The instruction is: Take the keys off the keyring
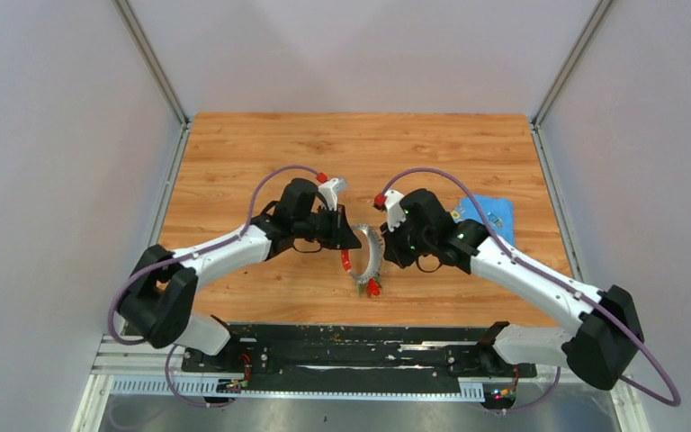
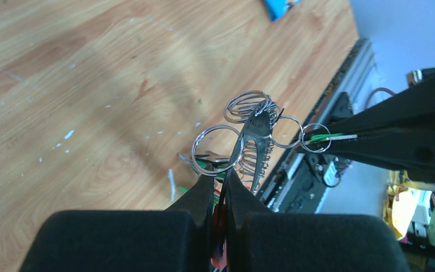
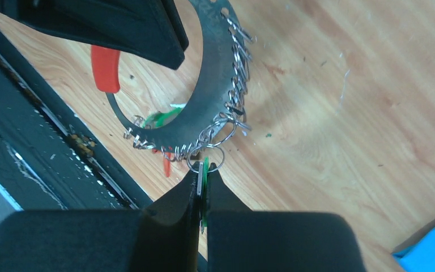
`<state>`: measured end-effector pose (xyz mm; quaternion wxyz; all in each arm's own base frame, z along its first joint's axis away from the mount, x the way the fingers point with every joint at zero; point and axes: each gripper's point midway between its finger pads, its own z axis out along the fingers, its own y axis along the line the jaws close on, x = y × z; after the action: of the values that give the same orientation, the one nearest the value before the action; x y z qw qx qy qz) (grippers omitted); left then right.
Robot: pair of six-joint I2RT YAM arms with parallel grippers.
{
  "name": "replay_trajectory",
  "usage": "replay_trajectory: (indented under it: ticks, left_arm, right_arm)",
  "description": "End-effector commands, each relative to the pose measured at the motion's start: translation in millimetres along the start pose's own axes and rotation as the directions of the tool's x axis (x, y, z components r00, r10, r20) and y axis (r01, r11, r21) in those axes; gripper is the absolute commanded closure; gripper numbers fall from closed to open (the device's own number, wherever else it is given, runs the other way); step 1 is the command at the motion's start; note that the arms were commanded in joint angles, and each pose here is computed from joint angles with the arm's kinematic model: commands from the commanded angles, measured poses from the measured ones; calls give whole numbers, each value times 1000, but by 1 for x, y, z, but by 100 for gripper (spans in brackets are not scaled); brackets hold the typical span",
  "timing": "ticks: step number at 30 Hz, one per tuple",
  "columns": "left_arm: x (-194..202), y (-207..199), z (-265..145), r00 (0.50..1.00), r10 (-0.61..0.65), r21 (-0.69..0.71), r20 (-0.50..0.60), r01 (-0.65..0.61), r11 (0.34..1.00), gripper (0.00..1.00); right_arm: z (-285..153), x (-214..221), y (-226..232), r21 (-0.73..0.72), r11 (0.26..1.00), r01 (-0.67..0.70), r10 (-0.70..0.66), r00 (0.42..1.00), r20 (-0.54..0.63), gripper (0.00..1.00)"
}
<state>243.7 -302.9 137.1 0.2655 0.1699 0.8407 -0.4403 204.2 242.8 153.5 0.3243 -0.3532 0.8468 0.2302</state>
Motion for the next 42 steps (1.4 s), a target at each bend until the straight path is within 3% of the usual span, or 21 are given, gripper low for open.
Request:
replay_trajectory:
  ticks: [1, 6, 10, 15, 25, 35, 42]
  left_arm:
    - [25, 77, 15, 998, -53, -281, -21, 45, 959, 100]
    - [27, 88, 25, 999, -36, -286, -11, 32, 958, 100]
    - [30, 94, 23, 1000, -9, -306, -10, 6, 952, 79]
    - [25, 87, 18, 999, 46, -278, 14, -40, 960, 70]
    - [12, 54, -10, 979, 176, -198, 98, -154, 968, 68]
    - [15, 41, -18, 965, 242, -142, 104, -227, 964, 67]
    - [17, -5, -18, 887, 423, -40, 187, -423, 905, 61]
  right_arm:
    - [12, 19, 2, 4, 999, -52, 53, 995, -81, 99]
    - [26, 29, 5, -29, 996, -79, 75, 990, -116, 99]
    - [30, 32, 6, -73, 990, -118, 109, 986, -124, 99]
    - [28, 31, 13, -148, 971, -185, 166, 977, -131, 99]
    - [23, 21, 14, -201, 943, -266, 244, 961, -132, 99]
    - [21, 15, 19, -224, 932, -284, 259, 956, -136, 99]
    - [16, 19, 16, -195, 941, -278, 242, 952, -189, 99]
